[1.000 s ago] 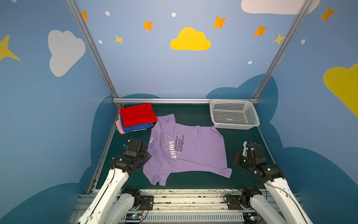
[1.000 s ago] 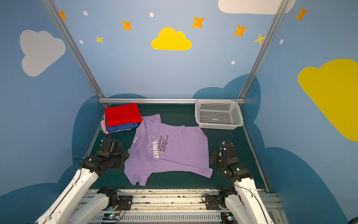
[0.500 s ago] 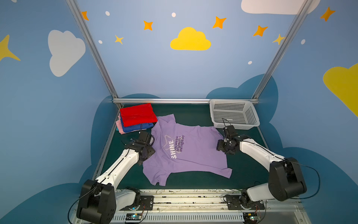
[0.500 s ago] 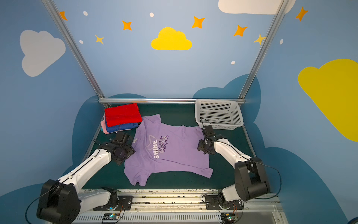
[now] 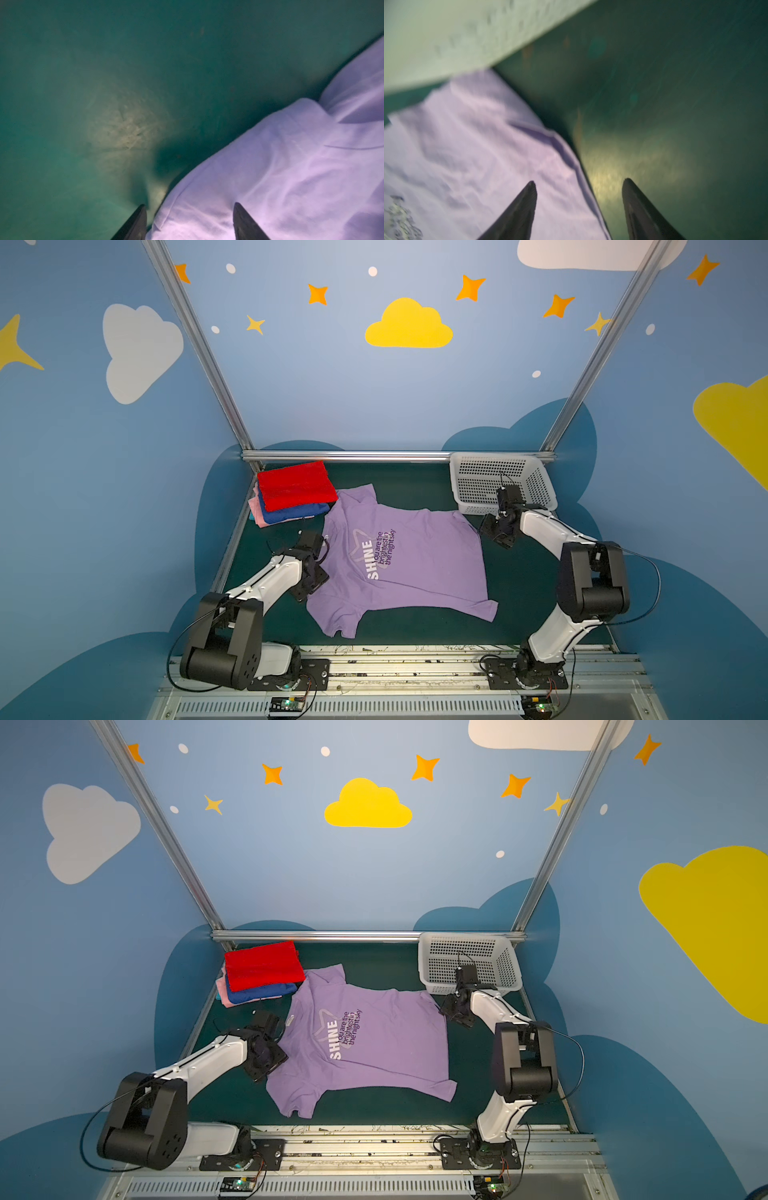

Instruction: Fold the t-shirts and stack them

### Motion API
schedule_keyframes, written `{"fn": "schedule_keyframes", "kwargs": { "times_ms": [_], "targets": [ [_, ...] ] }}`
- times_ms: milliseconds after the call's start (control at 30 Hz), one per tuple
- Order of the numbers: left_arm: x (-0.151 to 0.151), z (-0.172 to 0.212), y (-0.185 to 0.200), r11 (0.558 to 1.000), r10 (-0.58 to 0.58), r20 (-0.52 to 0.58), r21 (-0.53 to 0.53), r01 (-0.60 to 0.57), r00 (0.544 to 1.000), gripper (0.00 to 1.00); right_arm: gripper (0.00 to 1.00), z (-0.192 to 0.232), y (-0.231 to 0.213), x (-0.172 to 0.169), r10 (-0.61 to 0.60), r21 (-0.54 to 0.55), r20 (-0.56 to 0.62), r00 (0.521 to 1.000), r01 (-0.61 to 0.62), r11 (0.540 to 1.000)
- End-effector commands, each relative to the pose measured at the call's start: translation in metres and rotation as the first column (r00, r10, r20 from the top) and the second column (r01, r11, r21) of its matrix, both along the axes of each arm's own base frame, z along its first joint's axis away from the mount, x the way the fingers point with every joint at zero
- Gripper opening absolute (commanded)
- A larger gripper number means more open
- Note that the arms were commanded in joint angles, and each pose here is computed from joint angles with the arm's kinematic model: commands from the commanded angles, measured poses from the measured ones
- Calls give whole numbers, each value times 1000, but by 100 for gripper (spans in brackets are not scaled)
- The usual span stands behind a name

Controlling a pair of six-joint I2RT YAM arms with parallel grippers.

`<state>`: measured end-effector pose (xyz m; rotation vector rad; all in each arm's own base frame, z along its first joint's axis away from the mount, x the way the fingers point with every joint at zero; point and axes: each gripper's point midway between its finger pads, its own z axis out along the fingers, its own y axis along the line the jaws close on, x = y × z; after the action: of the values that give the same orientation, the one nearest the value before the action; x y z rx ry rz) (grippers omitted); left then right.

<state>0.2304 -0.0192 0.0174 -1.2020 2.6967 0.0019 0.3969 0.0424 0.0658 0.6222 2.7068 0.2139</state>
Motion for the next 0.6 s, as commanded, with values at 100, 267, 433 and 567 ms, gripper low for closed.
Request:
{"fn": "schedule_keyframes", "kwargs": {
  "times_ms": [100, 267, 433, 567],
  "targets": [
    [-2, -11, 1, 999, 14, -17, -42, -15, 1000, 36, 67, 16, -18, 55, -89, 87, 84, 992, 81, 993],
    [-6, -14, 5, 999, 15, -45, -45, -17, 999, 6, 67, 16, -36, 77, -146, 152, 70, 987, 134, 979],
    [-14, -14, 15, 998, 45, -61, -38, -47, 997, 4, 66, 18, -53, 86, -191, 188, 51, 980, 178, 966],
    [-30, -12, 28, 994, 104, -68, -19, -105, 992, 4, 66, 27, -58, 85, -196, 189, 69, 978, 180, 965]
  ]
}}
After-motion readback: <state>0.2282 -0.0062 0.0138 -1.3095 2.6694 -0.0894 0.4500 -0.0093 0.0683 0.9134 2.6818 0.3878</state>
